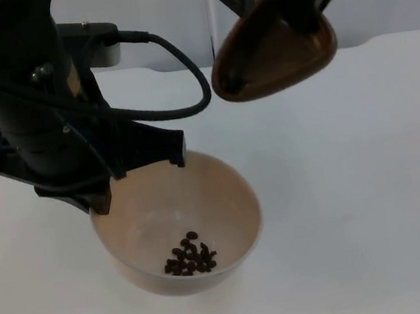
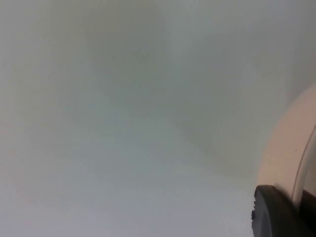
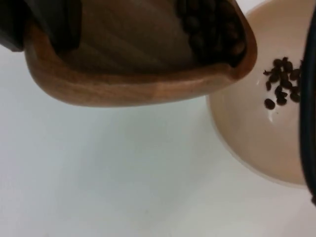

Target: Pick up the bowl with the left hand and pour the coffee beans from the cup into the bowl with the right hand.

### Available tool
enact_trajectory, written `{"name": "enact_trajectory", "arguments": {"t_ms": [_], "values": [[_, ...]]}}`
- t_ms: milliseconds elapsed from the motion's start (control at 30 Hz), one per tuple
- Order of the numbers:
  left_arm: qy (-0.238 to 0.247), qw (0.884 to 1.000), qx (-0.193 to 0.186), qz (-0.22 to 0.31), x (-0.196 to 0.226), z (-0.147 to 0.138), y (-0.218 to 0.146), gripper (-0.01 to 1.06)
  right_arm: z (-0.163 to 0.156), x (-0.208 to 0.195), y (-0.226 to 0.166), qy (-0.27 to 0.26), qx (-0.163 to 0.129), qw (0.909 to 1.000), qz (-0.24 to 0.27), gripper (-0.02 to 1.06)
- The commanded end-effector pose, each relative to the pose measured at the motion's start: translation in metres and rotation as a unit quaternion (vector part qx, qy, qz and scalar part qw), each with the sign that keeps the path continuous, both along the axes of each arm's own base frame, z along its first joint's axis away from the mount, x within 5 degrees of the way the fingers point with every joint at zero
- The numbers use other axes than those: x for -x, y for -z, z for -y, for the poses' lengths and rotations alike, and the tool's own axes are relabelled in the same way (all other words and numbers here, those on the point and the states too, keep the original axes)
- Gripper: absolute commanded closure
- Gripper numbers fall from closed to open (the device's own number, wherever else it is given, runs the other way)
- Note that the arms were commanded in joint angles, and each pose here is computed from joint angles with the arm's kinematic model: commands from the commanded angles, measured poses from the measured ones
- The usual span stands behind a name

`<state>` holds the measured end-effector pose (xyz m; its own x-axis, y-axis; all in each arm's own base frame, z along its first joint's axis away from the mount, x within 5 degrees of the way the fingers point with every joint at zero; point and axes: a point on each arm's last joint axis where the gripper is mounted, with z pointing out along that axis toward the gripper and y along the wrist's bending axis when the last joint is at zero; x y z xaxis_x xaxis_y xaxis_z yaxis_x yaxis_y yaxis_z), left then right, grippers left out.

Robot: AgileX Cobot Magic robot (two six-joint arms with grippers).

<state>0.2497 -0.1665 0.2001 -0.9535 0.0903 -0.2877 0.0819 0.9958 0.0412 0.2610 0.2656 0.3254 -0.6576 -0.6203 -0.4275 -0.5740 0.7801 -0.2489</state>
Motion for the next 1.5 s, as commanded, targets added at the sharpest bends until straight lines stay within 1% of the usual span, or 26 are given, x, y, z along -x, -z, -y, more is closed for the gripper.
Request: {"name": "enact_trajectory", "arguments": {"t_ms": [0,167,200,267,333,367,433,600,700,833,1100,1267,1300,1433,1467], "values": [[0.004,1.000,-0.004,0.008,0.000,0.000,-0.002,1.05,0.001,-0.001,-0.006,-0.003,-0.014,0.9999,0.008,1.04],[0.013,1.000,-0.016,0.016,-0.001,-0.001,-0.002,1.05,0.004,-0.003,-0.005,0.000,-0.021,0.9998,-0.002,1.04],[0.015,1.000,-0.019,0.017,-0.001,-0.002,-0.002,1.05,0.006,-0.005,-0.005,0.000,-0.026,0.9996,-0.012,1.04],[0.015,1.000,-0.021,0.017,-0.001,-0.002,-0.002,1.05,0.012,-0.011,-0.003,0.002,-0.049,0.9981,-0.037,1.04],[0.014,1.000,-0.023,0.015,-0.001,-0.003,-0.002,1.05,0.017,-0.017,-0.003,0.002,-0.066,0.9966,-0.050,1.04],[0.014,1.000,-0.023,0.015,-0.001,-0.003,-0.002,1.05,0.017,-0.017,-0.003,0.002,-0.066,0.9966,-0.050,1.04],[0.013,1.000,-0.026,0.012,-0.001,-0.003,-0.002,1.05,0.022,-0.023,-0.003,0.006,-0.078,0.9957,-0.050,1.04],[0.012,0.999,-0.029,0.009,0.000,-0.004,-0.002,1.05,0.033,-0.033,-0.004,0.002,-0.082,0.9955,-0.047,1.04],[0.012,0.999,-0.029,0.009,0.000,-0.004,-0.002,1.05,0.039,-0.038,-0.003,-0.009,-0.100,0.9927,-0.066,1.04],[0.012,0.999,-0.028,0.008,0.000,-0.004,-0.002,1.05,0.047,-0.044,-0.003,-0.008,-0.112,0.9912,-0.071,1.04],[0.010,0.999,-0.029,0.009,-0.001,-0.005,-0.002,1.05,0.065,-0.057,-0.004,0.010,-0.112,0.9915,-0.065,1.04],[-0.036,0.999,0.016,-0.010,-0.010,-0.019,-0.001,1.05,0.076,-0.061,0.001,0.021,-0.115,0.9900,-0.079,1.04],[-0.036,0.999,0.016,-0.010,-0.010,-0.019,-0.001,1.05,0.076,-0.061,0.001,0.021,-0.115,0.9900,-0.079,1.04],[-0.067,0.996,0.058,-0.023,-0.022,-0.036,-0.001,1.05,0.084,-0.062,0.025,0.035,-0.105,0.9894,-0.094,1.04],[-0.075,0.995,0.065,-0.021,-0.024,-0.040,-0.001,1.05,0.085,-0.061,0.034,0.040,-0.109,0.9881,-0.101,1.04]]}}
